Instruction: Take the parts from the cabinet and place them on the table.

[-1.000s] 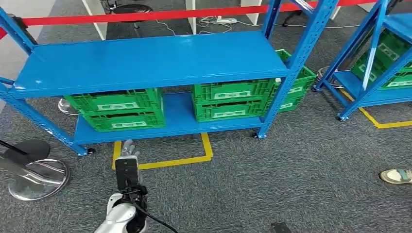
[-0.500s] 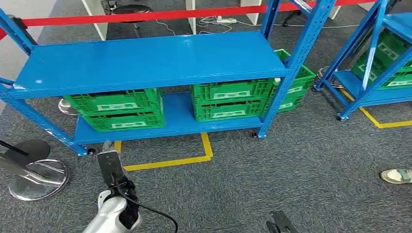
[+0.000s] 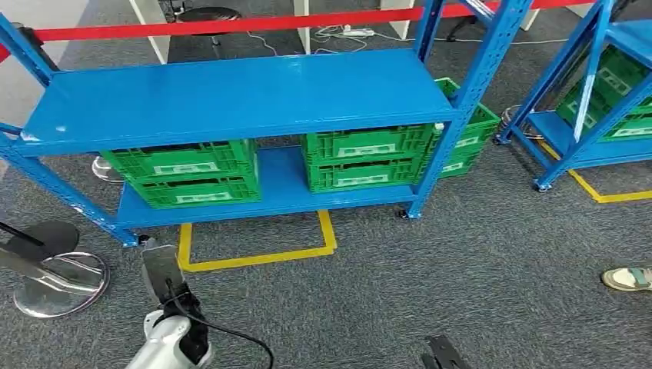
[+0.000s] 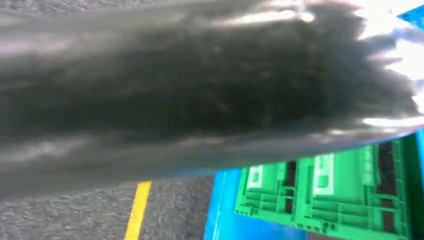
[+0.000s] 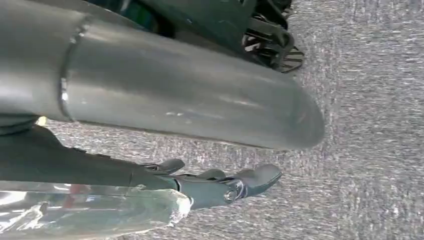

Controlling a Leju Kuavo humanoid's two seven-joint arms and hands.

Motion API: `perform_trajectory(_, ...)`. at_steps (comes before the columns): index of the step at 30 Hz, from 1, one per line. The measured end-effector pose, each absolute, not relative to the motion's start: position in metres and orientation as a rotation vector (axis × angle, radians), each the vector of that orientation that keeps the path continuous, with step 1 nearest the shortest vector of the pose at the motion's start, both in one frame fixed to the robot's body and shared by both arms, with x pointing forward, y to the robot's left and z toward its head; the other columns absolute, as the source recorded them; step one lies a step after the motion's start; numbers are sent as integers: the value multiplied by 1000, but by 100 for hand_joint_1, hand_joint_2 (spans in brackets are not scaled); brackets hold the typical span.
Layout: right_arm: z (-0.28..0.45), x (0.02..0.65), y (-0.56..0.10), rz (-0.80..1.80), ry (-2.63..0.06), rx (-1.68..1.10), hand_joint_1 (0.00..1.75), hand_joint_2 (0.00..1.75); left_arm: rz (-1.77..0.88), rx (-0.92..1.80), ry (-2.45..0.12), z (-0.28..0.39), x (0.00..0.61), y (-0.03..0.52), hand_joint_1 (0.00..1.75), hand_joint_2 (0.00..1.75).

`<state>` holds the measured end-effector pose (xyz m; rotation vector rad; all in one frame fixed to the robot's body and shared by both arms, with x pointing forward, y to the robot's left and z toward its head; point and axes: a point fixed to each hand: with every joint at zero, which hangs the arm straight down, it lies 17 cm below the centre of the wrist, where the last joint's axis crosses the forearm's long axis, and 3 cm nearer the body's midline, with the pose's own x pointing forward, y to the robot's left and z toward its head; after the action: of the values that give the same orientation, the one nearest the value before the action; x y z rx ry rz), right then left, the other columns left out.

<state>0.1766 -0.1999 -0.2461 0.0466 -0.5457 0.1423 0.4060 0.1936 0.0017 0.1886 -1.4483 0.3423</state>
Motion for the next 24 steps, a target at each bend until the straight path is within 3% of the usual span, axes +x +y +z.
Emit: perform_trajectory(24, -253, 157, -195, 176, -470, 67, 0, 0, 467, 516, -1233, -74, 362, 311, 0, 0)
